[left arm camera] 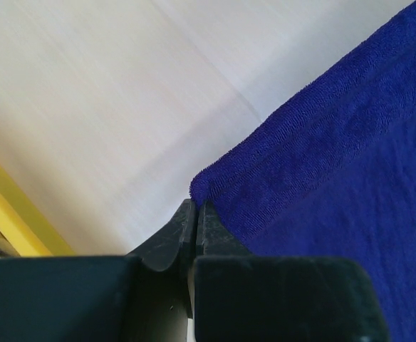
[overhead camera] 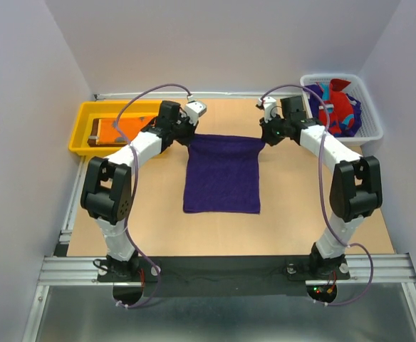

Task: Fold and stack the towels
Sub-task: Fold the towel

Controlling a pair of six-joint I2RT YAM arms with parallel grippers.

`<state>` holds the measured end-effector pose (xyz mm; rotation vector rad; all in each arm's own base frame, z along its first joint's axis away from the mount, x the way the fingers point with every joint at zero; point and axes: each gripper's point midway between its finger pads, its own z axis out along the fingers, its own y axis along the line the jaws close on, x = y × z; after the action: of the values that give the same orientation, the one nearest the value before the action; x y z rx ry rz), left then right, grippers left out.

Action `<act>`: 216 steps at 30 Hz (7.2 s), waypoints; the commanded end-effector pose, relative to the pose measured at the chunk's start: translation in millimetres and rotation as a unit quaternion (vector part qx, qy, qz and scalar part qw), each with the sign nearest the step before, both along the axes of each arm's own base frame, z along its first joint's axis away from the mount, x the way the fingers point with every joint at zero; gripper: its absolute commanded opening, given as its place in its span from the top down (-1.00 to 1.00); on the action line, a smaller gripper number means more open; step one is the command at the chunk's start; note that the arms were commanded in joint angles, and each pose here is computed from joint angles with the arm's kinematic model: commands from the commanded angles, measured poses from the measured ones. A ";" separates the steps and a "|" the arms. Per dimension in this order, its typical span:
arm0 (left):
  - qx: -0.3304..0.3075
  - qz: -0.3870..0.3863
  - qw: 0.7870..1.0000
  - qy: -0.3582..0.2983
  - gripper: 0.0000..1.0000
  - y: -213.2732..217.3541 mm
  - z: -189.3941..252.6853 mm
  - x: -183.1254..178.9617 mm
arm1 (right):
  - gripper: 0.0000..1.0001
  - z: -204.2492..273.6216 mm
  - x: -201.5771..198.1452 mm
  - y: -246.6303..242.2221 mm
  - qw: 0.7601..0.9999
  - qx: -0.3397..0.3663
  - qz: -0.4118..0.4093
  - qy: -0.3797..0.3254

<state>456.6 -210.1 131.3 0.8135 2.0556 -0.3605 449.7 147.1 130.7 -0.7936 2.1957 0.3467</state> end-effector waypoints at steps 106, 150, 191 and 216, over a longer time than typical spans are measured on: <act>-0.328 0.255 0.868 0.272 -0.01 1.1 -29.3 -257.9 | 0.17 -37.5 -184.5 40.8 0.914 0.278 -0.257 0.148; -0.211 0.327 0.885 0.257 0.38 9.9 -79.0 -231.3 | 0.11 -49.5 -192.8 63.8 0.918 0.306 -0.186 0.171; -0.128 0.323 0.904 0.249 0.63 -0.9 -83.2 -241.7 | 0.11 -59.1 -198.6 68.4 0.914 0.310 -0.177 0.191; -0.096 0.348 0.866 0.346 0.94 26.0 -127.3 -303.6 | 0.15 -104.1 -207.0 31.9 0.882 0.286 -0.316 0.202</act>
<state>171.8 -193.0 20.7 -0.2456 2.6637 -0.5029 239.3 191.3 33.5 0.2578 2.4052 0.8936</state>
